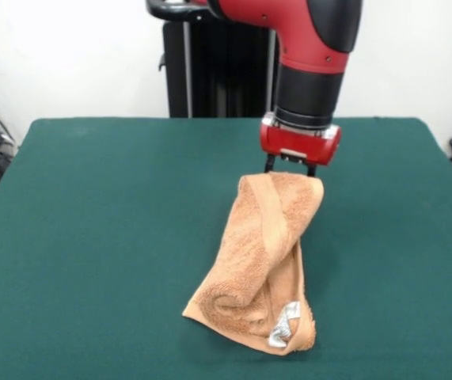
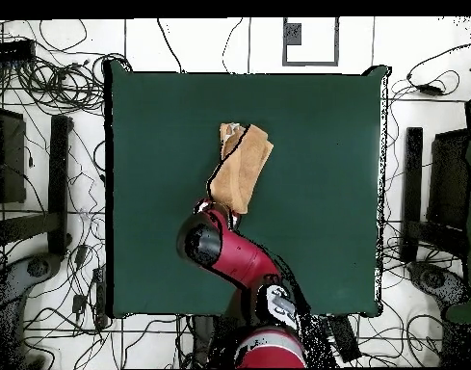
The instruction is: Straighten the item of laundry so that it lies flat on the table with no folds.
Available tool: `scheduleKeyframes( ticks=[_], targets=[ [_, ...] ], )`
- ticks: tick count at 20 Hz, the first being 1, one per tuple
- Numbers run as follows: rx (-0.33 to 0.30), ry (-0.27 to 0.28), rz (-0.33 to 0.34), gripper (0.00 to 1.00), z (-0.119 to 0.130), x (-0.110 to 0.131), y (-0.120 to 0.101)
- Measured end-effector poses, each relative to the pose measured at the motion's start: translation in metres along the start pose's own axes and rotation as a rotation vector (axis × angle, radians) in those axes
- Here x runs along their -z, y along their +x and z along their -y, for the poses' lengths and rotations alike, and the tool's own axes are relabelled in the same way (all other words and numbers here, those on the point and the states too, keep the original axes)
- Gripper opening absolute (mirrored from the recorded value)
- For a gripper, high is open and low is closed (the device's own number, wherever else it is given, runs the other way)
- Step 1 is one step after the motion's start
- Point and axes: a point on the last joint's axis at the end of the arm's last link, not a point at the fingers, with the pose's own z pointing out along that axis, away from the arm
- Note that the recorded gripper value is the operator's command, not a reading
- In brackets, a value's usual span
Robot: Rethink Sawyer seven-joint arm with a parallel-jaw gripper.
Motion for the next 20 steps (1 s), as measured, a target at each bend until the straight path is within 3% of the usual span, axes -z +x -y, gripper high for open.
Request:
scheduleKeyframes(
  ticks=[12,20],
  targets=[
    [0.019,-0.005,0.069,1.00,-0.007,0.059,-0.017],
    [0.011,-0.013,0.082,1.00,-0.006,0.070,-0.025]
  ],
)
